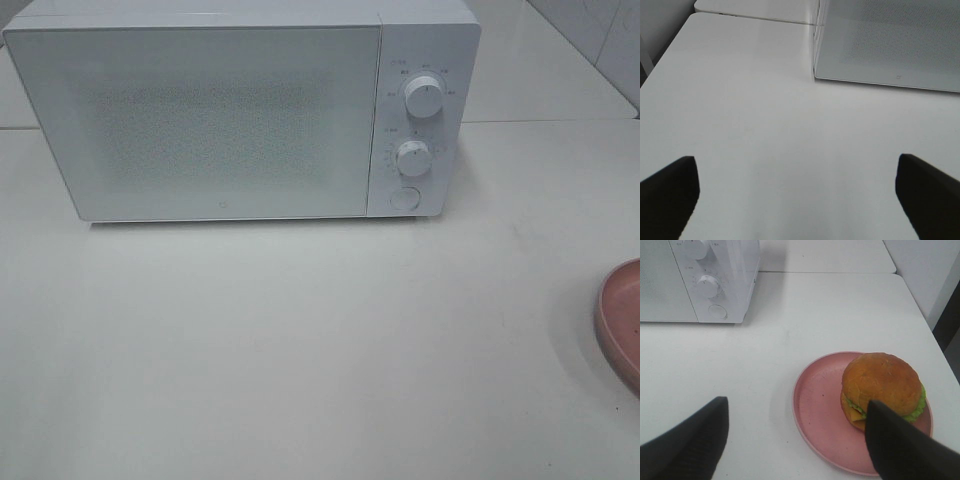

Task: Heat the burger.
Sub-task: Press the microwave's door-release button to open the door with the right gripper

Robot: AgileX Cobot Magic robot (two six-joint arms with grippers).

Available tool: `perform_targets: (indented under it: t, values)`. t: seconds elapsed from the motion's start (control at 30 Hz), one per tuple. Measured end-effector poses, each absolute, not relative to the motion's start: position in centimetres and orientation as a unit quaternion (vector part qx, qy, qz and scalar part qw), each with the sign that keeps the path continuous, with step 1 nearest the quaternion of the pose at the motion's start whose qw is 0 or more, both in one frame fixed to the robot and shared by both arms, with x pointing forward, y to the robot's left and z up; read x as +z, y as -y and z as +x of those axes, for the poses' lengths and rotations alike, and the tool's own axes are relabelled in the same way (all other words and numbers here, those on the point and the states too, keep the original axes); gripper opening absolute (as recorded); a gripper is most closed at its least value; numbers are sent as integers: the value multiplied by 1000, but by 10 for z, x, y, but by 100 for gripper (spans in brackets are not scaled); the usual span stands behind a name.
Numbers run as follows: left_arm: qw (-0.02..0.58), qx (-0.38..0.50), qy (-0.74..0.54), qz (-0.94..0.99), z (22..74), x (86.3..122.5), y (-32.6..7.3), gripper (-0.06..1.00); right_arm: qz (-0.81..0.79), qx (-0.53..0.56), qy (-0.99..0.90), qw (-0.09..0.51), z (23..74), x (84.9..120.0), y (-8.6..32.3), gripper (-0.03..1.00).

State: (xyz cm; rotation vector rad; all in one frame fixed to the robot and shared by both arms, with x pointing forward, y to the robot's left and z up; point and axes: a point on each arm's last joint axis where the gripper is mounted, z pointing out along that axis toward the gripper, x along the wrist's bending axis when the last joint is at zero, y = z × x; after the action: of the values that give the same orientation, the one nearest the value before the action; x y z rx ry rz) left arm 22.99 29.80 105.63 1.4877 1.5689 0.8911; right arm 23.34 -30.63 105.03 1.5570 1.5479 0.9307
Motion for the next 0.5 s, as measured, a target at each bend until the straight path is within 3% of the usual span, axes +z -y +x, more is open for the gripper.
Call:
perform_targets:
  t: [0.5]
  values:
    - [391, 351, -618, 586, 230, 1056, -298, 99, 607, 363, -603, 370, 233, 1050, 306, 72]
